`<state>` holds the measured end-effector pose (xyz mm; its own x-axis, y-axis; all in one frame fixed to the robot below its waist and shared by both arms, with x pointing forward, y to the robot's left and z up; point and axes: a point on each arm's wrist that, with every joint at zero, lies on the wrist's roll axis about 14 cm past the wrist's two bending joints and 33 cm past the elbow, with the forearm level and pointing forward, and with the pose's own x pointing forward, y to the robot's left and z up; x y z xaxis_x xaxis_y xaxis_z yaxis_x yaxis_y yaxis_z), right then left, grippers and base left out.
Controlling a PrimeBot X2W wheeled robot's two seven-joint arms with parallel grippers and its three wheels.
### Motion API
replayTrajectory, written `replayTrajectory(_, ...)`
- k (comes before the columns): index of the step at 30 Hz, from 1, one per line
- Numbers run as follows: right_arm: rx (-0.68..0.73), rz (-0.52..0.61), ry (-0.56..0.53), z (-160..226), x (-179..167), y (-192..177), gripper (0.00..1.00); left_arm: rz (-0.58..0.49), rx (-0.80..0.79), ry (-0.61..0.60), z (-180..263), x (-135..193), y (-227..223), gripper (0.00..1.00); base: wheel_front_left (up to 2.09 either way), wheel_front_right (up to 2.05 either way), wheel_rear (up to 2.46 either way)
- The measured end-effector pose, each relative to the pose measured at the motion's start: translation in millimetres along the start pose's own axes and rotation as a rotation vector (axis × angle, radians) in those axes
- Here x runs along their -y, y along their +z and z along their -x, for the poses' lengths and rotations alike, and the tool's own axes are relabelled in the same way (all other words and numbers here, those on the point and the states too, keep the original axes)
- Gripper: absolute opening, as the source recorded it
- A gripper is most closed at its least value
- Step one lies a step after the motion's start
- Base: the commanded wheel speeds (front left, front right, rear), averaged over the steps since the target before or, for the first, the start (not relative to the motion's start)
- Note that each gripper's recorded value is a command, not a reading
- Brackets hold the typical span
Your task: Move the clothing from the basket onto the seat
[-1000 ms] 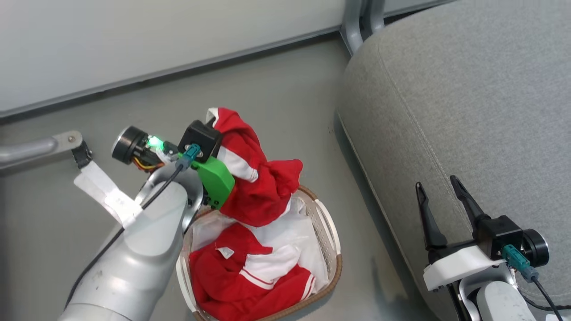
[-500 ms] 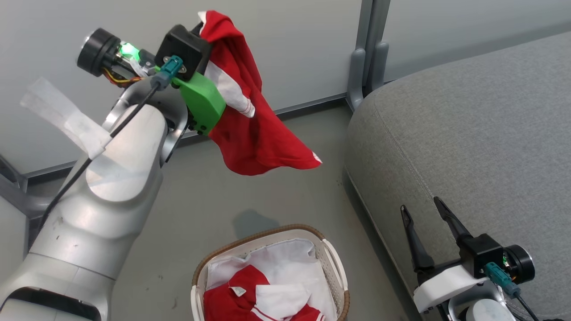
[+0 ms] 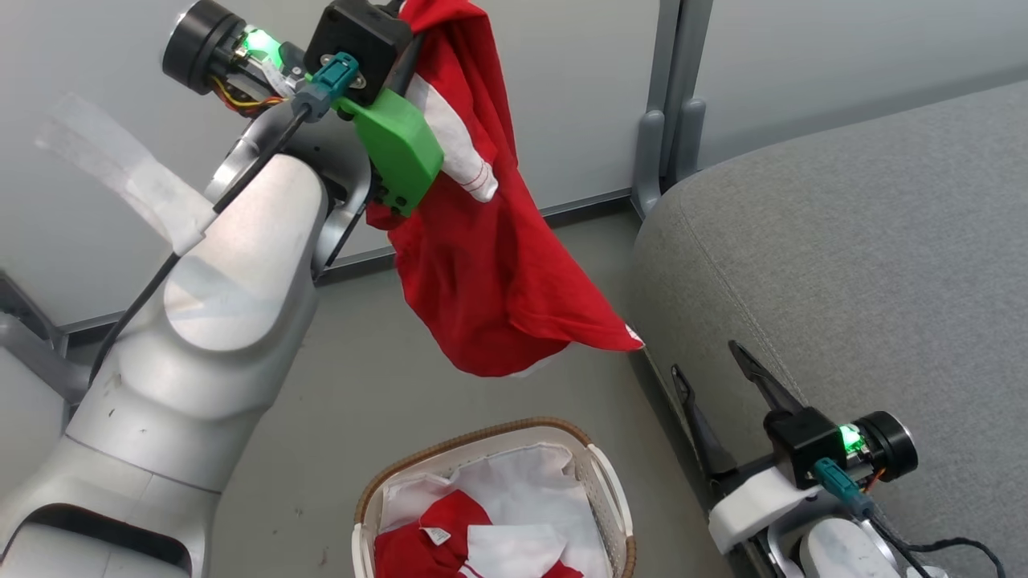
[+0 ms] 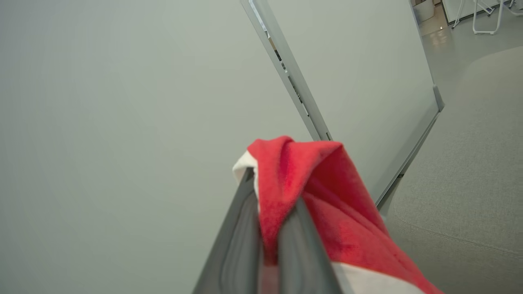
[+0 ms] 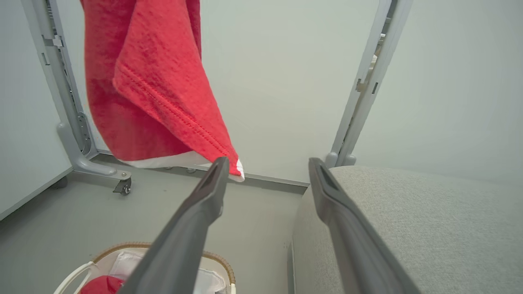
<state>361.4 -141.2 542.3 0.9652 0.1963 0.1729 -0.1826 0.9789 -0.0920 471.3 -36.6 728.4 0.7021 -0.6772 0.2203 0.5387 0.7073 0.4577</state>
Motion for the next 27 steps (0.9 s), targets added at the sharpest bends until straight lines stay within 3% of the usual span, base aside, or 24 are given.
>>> replayTrajectory(3,-0.001,0.048,0.048,-8.7,-11.0,1.0,1.0,0.006,0.008,-0.013,1.5,4.1,8.9,0.0,0.0,0.0,0.0)
replayTrajectory(5,-0.008,0.149,0.113,-16.4,-25.0,-0.1,1.0,0.004,0.013,-0.016,2.9,4.2,13.9,0.0,0.0,0.0,0.0)
replayTrajectory(13,0.015,0.271,0.171,-43.3,-31.9,10.0,1.0,0.004,0.032,-0.017,3.8,1.7,25.5,0.0,0.0,0.0,0.0)
replayTrajectory(27,0.043,0.314,0.243,-69.6,-49.7,21.8,1.0,-0.008,0.114,-0.059,6.7,16.9,55.6,0.0,0.0,0.0,0.0)
